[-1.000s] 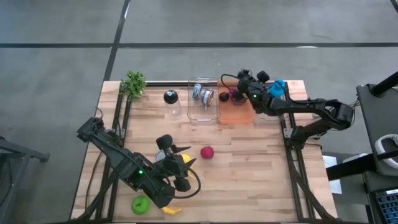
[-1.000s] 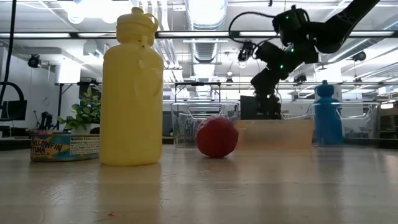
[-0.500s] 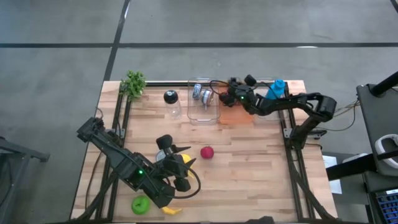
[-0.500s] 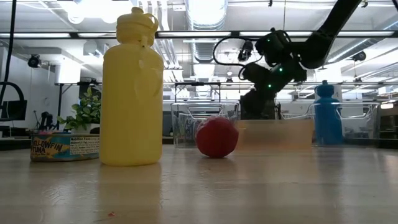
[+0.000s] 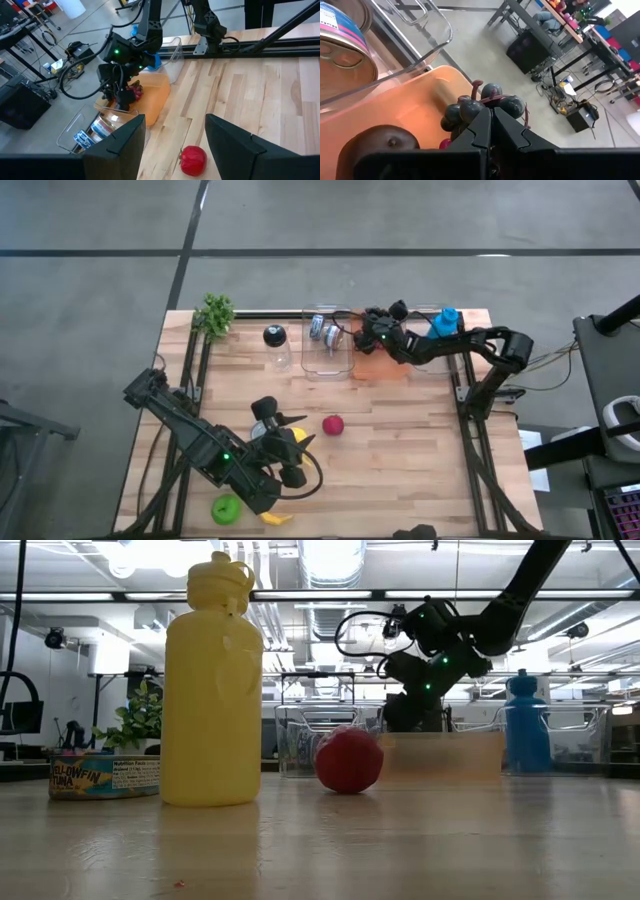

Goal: Pick & Place Food Item
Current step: Put the black grapes into the orange bin, then put the black tumbler into the right transparent bin

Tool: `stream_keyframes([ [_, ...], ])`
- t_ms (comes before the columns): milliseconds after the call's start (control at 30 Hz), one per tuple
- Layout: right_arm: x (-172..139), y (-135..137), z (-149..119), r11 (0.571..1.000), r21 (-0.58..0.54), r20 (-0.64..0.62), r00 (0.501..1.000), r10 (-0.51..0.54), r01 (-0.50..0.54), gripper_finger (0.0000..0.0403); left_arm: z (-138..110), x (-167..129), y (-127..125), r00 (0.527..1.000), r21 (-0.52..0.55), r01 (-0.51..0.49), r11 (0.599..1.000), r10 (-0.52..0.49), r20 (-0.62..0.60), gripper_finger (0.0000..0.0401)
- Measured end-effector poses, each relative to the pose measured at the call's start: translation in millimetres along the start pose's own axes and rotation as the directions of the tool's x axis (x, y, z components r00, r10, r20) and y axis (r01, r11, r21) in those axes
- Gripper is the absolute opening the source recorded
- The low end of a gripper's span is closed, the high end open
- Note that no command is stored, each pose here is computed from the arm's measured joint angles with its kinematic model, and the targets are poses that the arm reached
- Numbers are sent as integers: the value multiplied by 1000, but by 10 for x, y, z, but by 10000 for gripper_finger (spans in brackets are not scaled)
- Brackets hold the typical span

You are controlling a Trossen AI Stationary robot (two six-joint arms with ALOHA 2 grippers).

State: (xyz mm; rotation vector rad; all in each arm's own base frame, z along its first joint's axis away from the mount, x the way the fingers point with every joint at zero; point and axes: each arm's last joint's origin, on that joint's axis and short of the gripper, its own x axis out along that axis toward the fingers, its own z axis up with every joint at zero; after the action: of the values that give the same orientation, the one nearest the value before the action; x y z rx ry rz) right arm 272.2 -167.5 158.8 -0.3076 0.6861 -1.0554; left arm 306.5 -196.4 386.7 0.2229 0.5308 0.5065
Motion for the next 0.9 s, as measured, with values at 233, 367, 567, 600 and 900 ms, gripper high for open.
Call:
stream_keyframes([
  [233,0,-5,16,1000,10,2,1000,-1,1,25,0,1,1,1000,0,0,1000,0,0,210],
  [367,-1,-7,17,1000,8,2,1000,-2,2,57,0,1,1,1000,0,0,1000,0,0,210],
  [567,-1,-12,17,1000,12,-2,1000,-19,19,111,0,1,1,1000,0,0,1000,0,0,210],
  [600,-2,-16,16,999,15,-7,999,-37,37,119,0,1,1,1000,-1,0,1000,0,0,210],
  [900,-218,-18,132,998,1,7,998,-65,65,167,0,2,1,1000,-8,0,1000,0,0,210],
])
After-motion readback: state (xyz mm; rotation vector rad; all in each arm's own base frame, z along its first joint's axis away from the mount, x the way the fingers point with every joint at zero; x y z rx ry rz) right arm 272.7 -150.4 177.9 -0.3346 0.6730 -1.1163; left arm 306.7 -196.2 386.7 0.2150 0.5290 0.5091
